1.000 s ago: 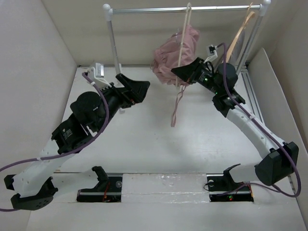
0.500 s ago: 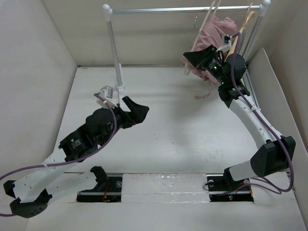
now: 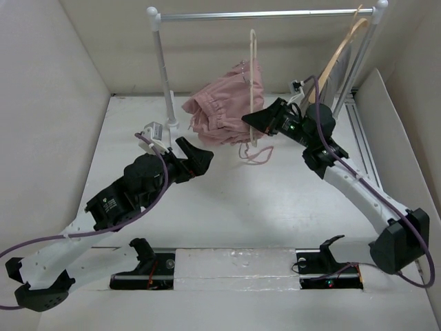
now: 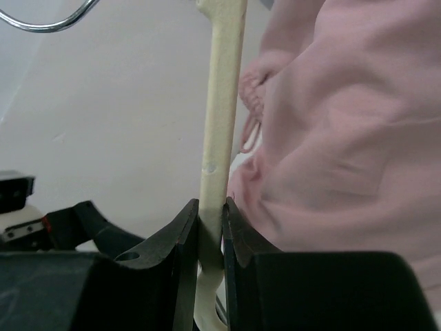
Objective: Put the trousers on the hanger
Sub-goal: Hang the hanger with trousers onto the clothesline
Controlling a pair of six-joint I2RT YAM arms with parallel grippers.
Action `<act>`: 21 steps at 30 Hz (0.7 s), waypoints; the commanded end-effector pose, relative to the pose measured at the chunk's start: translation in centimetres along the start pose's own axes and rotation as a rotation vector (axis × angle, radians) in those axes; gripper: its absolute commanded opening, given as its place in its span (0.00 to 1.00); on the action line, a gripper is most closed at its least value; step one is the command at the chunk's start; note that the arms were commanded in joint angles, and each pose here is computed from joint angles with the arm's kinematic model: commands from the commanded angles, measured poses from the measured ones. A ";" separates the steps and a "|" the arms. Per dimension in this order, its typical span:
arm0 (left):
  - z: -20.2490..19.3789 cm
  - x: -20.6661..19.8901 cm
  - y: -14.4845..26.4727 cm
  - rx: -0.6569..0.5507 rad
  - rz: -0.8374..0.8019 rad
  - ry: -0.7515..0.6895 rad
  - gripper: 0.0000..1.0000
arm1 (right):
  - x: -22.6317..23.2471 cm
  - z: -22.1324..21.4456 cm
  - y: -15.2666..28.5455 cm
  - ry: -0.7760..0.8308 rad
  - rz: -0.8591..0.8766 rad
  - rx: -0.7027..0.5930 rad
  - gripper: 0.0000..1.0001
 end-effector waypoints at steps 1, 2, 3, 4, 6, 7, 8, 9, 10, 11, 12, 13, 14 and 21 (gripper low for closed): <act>1.4 -0.7 0.3 -0.039 -0.024 0.002 0.99 | 2.6 5.8 -0.5 0.068 0.111 -0.173 0.00; 1.3 -0.7 0.3 -0.035 -0.023 0.001 0.99 | 1.5 6.1 -1.3 0.034 0.099 -0.176 0.00; 1.3 -0.6 0.3 -0.033 -0.021 -0.002 0.99 | 1.3 6.8 -1.6 0.025 0.104 -0.194 0.00; 1.1 -0.5 0.2 -0.025 -0.011 -0.009 0.99 | 1.2 8.1 -1.8 0.027 0.105 -0.224 0.00; 1.3 -0.5 0.2 -0.027 -0.004 -0.018 0.99 | 0.0 9.6 -2.7 0.010 0.091 -0.245 0.00; 1.5 -0.6 0.2 -0.029 0.000 -0.023 0.99 | -0.2 10.5 -2.9 0.010 0.094 -0.266 0.00; 1.6 -0.5 0.3 -0.029 0.006 -0.029 0.99 | 0.2 12.0 -2.7 0.005 0.111 -0.304 0.00; 1.8 -0.4 0.3 -0.034 0.012 -0.037 0.99 | 0.1 13.1 -2.9 0.007 0.131 -0.334 0.00; 1.8 -0.5 0.1 -0.030 0.016 -0.043 0.99 | 0.2 13.9 -2.8 0.010 0.146 -0.347 0.00; 1.7 -0.5 0.1 -0.027 0.016 -0.047 0.99 | 0.9 15.0 -2.7 0.003 0.167 -0.365 0.00; 1.5 -0.5 -0.3 -0.019 0.022 -0.055 0.99 | 0.5 16.3 -2.4 0.005 0.166 -0.400 0.00; 1.4 -0.6 -0.4 -0.013 0.021 -0.059 0.99 | 0.6 17.1 -2.2 0.009 0.178 -0.414 0.00; 1.1 -0.6 -0.7 -0.006 0.023 -0.062 0.99 | 0.8 17.6 -2.1 0.008 0.190 -0.418 0.00; -1.3 -1.4 -2.9 0.077 0.007 -0.088 0.99 | 1.3 20.8 0.3 -0.008 0.268 -0.510 0.00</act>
Point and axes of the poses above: each gripper's point midway between its finger pads, its own y axis back along the fingers, its own x axis along the line the jaws close on, z = x × y, the point moved 2 cm from there along y, back along the fingers, and after that the axes turned 10 degrees about -y, right-handed, at the moved point
